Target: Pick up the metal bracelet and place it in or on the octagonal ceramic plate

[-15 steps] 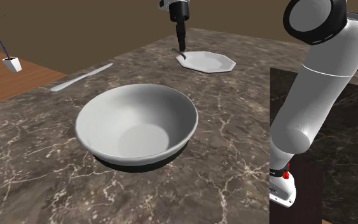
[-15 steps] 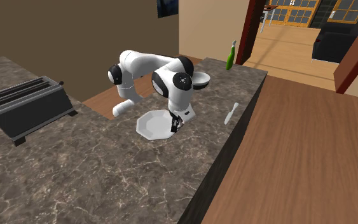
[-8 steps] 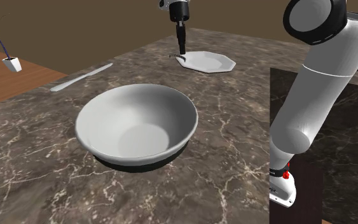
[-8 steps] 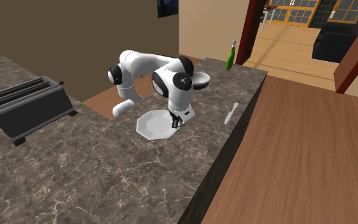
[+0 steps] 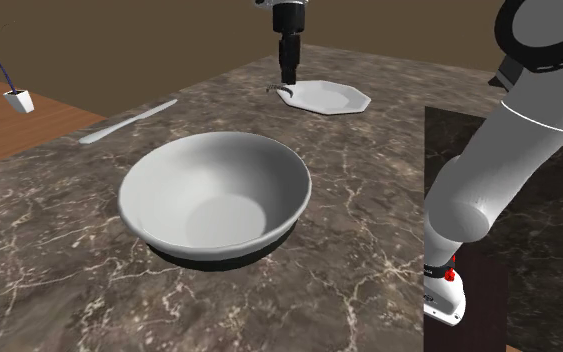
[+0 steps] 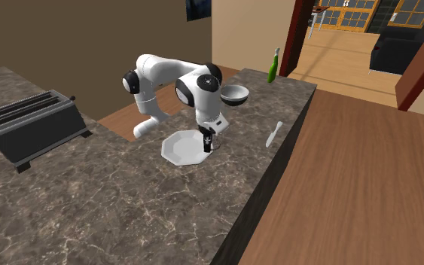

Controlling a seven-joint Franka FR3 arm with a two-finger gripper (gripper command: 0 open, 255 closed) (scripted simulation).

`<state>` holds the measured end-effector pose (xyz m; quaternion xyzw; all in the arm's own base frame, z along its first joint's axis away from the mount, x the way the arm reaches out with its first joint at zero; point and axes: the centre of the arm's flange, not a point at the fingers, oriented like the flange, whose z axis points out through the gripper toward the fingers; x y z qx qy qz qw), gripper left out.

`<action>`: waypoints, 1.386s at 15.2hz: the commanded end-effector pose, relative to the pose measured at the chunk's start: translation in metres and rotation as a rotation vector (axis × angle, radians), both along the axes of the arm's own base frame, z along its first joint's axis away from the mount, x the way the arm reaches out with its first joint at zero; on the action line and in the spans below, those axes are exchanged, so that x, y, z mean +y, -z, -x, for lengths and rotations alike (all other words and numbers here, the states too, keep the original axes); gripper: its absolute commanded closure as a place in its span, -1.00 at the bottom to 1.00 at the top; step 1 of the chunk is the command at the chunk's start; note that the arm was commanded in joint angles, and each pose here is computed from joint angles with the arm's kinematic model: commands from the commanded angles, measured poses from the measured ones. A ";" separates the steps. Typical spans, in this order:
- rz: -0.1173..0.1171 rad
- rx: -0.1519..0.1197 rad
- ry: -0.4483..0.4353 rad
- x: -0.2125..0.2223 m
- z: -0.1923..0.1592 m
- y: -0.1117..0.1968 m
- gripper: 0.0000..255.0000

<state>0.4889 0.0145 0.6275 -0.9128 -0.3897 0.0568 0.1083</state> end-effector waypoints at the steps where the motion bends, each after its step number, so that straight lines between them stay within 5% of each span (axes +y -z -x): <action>1: 0.018 -0.286 -0.107 0.009 0.012 -0.019 -1.00; 8: 0.018 -0.286 -0.107 0.014 0.009 0.021 -1.00; 16: 0.018 -0.286 -0.107 0.014 0.009 0.021 -1.00; 17: 0.018 -0.286 -0.107 0.014 0.009 0.021 1.00; 21: 0.018 -0.286 -0.107 0.014 0.009 0.021 1.00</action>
